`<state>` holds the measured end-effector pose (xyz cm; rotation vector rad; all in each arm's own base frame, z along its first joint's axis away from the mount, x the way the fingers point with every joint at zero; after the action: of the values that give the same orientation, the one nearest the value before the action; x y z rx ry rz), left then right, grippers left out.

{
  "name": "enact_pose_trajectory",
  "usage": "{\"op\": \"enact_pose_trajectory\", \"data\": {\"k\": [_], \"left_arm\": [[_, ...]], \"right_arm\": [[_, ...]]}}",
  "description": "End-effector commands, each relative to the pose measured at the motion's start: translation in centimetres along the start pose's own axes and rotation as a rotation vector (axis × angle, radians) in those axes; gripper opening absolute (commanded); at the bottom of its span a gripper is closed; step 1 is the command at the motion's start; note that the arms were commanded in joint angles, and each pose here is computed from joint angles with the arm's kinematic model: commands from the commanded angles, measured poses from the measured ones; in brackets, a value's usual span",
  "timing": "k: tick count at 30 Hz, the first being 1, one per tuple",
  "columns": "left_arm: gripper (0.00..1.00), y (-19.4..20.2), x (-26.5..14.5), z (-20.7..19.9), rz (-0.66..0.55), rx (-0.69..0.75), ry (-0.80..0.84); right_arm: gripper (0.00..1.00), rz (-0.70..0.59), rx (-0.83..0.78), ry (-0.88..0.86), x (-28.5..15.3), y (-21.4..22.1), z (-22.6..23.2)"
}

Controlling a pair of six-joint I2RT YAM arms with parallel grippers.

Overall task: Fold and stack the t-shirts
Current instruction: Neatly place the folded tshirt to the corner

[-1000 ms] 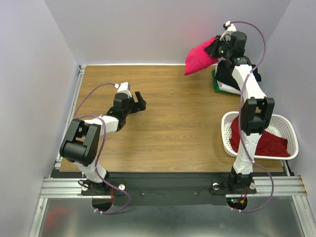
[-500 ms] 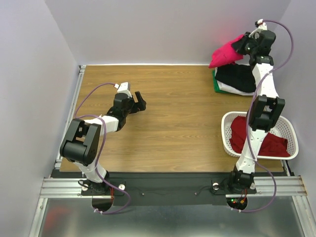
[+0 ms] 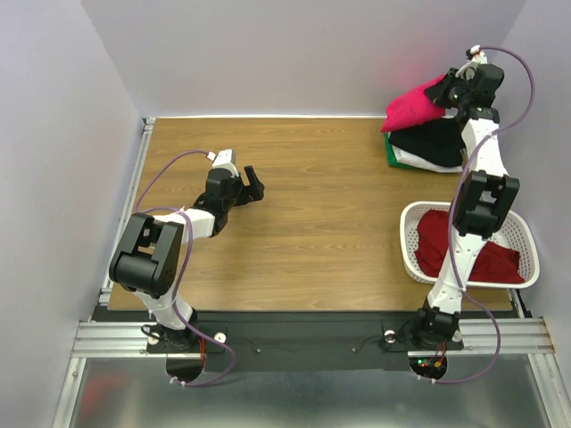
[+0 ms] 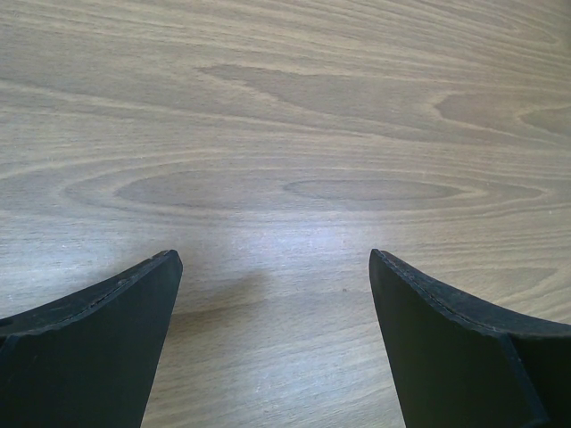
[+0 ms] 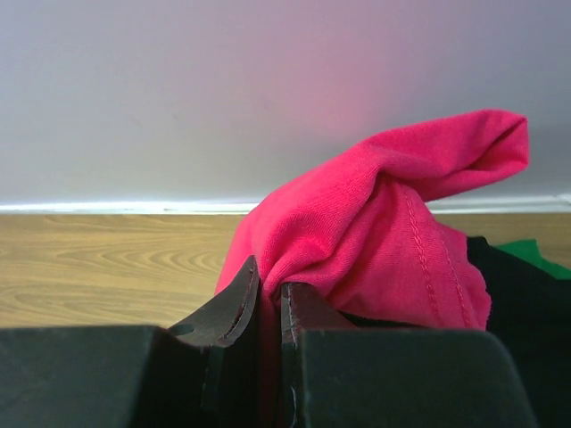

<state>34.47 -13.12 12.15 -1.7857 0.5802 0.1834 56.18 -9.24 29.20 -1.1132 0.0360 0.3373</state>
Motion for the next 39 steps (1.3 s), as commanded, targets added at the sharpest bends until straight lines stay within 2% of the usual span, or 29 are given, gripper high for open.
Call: {"op": "enact_pose_trajectory", "data": {"k": [1, 7, 11, 13, 14, 15, 16, 17, 19, 20, 26, 32, 34, 36, 37, 39], "left_arm": [[0.98, -1.0, -0.4, -0.4, -0.043, 0.002, 0.028], [0.98, -1.1, -0.7, -0.5, -0.046, 0.0, 0.035], [0.98, -1.1, -0.7, -0.5, -0.046, 0.002, 0.038], [0.98, -1.1, -0.8, -0.5, -0.045, 0.002, 0.038], [0.98, -1.2, -0.8, -0.6, -0.045, 0.001, 0.043], [0.98, -1.3, -0.9, -0.7, -0.049, 0.001, 0.044], [0.98, -1.2, -0.9, -0.6, -0.046, 0.001, 0.043], [0.98, -1.2, -1.0, -0.6, -0.046, 0.001, 0.043], [0.98, -1.5, -1.3, -0.7, -0.057, 0.004, 0.044], [0.98, -1.6, -1.4, -0.7, -0.062, 0.006, 0.044], [0.98, -2.6, -2.4, -0.9, -0.106, 0.016, 0.039], [0.98, -3.8, -3.5, -1.3, -0.147, 0.021, 0.06], [0.98, -4.4, -4.1, -1.5, -0.175, 0.023, 0.063], [0.99, -4.8, -4.6, -1.5, -0.195, 0.027, 0.057], [0.98, -4.8, -4.8, -1.5, -0.198, 0.026, 0.059], [0.98, -5.2, -5.3, -1.6, -0.213, 0.025, 0.06]], "right_arm": [[0.0, -0.056, -0.041, 0.044, -0.1, -0.8, -2.4], [0.01, -0.073, -0.024, 0.207, -1.1, -0.3, -6.3], [0.06, -0.1, -0.03, 0.342, -2.2, -0.5, -7.6], [0.14, -0.111, -0.025, 0.406, -2.6, -0.4, -8.3], [0.29, -0.114, -0.024, 0.433, -2.7, -0.5, -8.6], [0.4, -0.116, -0.023, 0.445, -2.9, -0.5, -8.7], [0.7, -0.117, -0.027, 0.446, -3.0, -0.6, -8.6], [0.8, -0.116, -0.027, 0.443, -3.1, -0.7, -8.4], [0.89, -0.116, -0.023, 0.434, -3.4, -0.9, -8.0], [1.0, -0.116, -0.022, 0.432, -3.6, -1.0, -7.7], [1.0, -0.15, -0.066, 0.439, -7.0, -2.7, -4.6], [1.0, -0.24, -0.09, 0.485, -10.1, -3.0, 1.6], [1.0, -0.237, -0.067, 0.527, -10.8, -1.2, 2.4], [1.0, -0.274, -0.06, 0.458, -11.8, -0.7, 6.3], [1.0, -0.246, -0.062, 0.471, -12.5, 1.2, 7.0], [1.0, -0.248, -0.081, 0.391, -12.2, 3.2, 10.8]]}}
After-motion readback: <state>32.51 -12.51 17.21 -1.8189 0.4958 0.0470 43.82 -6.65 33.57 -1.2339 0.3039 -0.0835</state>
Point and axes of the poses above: each gripper's point midway between its finger pads, its own x axis out along the fingers, its own z axis along the line the jaws close on, y = z × x, the point moved 9 cm from there along -x, back along the fingers, and after that the axes turned 7 degrees about x, right-handed, at the moved point
